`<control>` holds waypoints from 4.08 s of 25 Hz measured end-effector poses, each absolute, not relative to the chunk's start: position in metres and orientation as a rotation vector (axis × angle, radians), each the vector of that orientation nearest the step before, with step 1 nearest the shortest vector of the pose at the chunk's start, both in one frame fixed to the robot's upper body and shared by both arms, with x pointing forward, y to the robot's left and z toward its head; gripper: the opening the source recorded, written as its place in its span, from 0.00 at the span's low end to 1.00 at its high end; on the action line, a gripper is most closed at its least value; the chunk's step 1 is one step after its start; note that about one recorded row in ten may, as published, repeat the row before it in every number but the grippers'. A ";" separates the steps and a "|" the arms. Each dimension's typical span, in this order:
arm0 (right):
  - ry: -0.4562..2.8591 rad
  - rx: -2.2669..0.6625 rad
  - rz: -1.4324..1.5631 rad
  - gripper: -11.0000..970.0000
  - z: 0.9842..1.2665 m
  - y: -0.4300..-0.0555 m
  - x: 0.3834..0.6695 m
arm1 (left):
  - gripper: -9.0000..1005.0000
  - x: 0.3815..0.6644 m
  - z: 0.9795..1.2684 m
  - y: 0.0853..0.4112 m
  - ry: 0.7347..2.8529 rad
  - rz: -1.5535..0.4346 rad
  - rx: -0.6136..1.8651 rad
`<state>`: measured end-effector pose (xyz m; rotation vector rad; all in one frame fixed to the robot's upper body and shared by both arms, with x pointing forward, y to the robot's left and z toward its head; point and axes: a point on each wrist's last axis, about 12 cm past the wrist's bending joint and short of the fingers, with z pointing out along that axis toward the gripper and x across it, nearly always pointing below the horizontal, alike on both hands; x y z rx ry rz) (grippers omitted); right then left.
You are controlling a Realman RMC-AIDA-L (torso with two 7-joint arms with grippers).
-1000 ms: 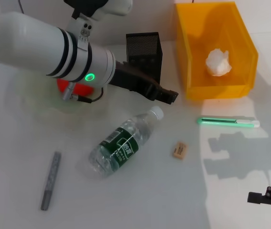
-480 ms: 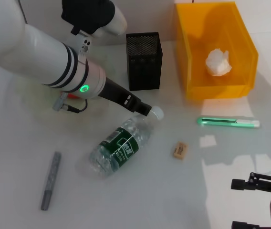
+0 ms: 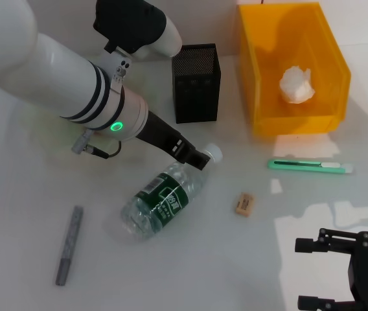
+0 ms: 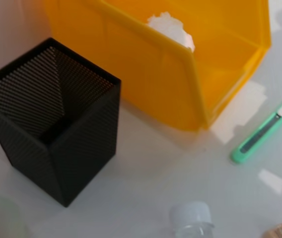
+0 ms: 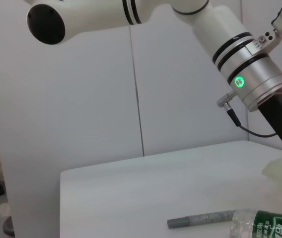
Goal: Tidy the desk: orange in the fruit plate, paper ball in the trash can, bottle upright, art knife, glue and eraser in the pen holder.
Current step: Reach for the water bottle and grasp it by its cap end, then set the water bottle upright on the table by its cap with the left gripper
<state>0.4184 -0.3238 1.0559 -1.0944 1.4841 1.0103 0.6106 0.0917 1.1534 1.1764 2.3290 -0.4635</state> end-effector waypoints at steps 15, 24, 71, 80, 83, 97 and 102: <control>1.525 -1.049 1.013 0.79 1.066 -0.345 0.416 | 0.80 0.595 1.149 0.088 2.334 -0.451 1.300; 1.553 -0.706 0.708 0.79 1.061 -0.381 0.392 | 0.80 0.595 1.151 0.092 2.312 -0.400 1.297; 1.483 -0.742 0.771 0.79 1.064 -0.356 0.417 | 0.80 0.579 1.126 0.094 2.337 -0.341 1.404; 1.488 -0.746 0.777 0.78 1.062 -0.354 0.417 | 0.80 0.575 1.130 0.095 2.305 -0.361 1.388; 1.486 -0.743 0.781 0.78 1.062 -0.353 0.417 | 0.79 0.570 1.136 0.103 2.283 -0.383 1.346; 1.458 -0.754 0.806 0.78 1.065 -0.347 0.428 | 0.78 0.551 1.146 0.151 2.225 -0.406 1.164; 1.453 -0.757 0.809 0.78 1.066 -0.345 0.431 | 0.78 0.547 1.152 0.159 2.186 -0.394 1.121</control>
